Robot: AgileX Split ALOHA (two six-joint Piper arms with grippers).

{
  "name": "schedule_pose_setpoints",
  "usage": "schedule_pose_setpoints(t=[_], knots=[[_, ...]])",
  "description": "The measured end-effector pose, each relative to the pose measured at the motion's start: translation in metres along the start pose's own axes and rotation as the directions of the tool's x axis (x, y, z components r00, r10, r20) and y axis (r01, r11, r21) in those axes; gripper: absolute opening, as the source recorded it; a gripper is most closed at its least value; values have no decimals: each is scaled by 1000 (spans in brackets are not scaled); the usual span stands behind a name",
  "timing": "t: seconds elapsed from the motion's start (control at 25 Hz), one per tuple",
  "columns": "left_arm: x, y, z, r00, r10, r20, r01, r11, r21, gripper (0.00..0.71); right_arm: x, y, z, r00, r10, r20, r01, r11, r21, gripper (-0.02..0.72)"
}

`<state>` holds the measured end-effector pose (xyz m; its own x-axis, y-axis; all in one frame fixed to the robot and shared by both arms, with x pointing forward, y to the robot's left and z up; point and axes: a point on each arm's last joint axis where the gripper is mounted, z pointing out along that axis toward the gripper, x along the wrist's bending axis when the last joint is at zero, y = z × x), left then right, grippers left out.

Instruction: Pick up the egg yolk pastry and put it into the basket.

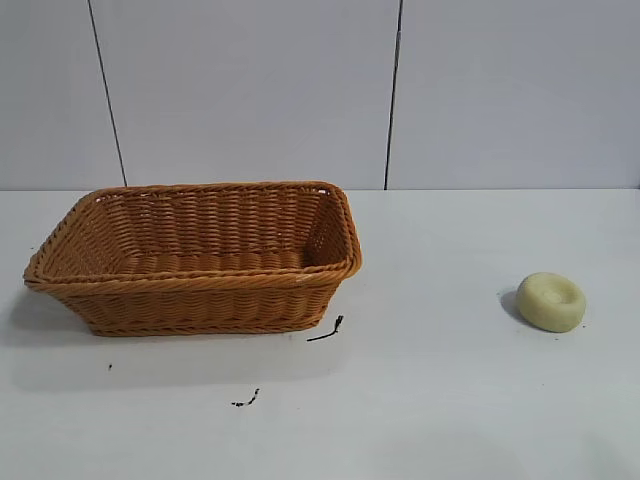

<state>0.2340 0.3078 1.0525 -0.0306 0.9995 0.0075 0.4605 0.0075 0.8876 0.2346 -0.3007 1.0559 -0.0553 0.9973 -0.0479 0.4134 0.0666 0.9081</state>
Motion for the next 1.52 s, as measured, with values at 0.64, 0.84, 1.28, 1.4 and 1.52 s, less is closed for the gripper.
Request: schedule_pose_setpoints(t=[0.64,0.84,1.28,1.4,1.52], knots=[[0,0,0,1000,0,0,0,1000,0,696,-1,50,28,1000,0,-10,2,985,175,659],[0,0,0,1000,0,0,0,1000,0,696,0,89,98,999,16,-33,-1,914,406,664],[0,0,0,1000,0,0,0,1000,0,696,4,116,271,998,48,-43,-3,701,713,664],[0,0,0,1000,0,0,0,1000,0,696,5,114,313,998,49,-43,-1,664,748,664],[0,0,0,1000,0,0,0,1000,0,696,6,104,349,998,51,-42,0,636,772,664]])
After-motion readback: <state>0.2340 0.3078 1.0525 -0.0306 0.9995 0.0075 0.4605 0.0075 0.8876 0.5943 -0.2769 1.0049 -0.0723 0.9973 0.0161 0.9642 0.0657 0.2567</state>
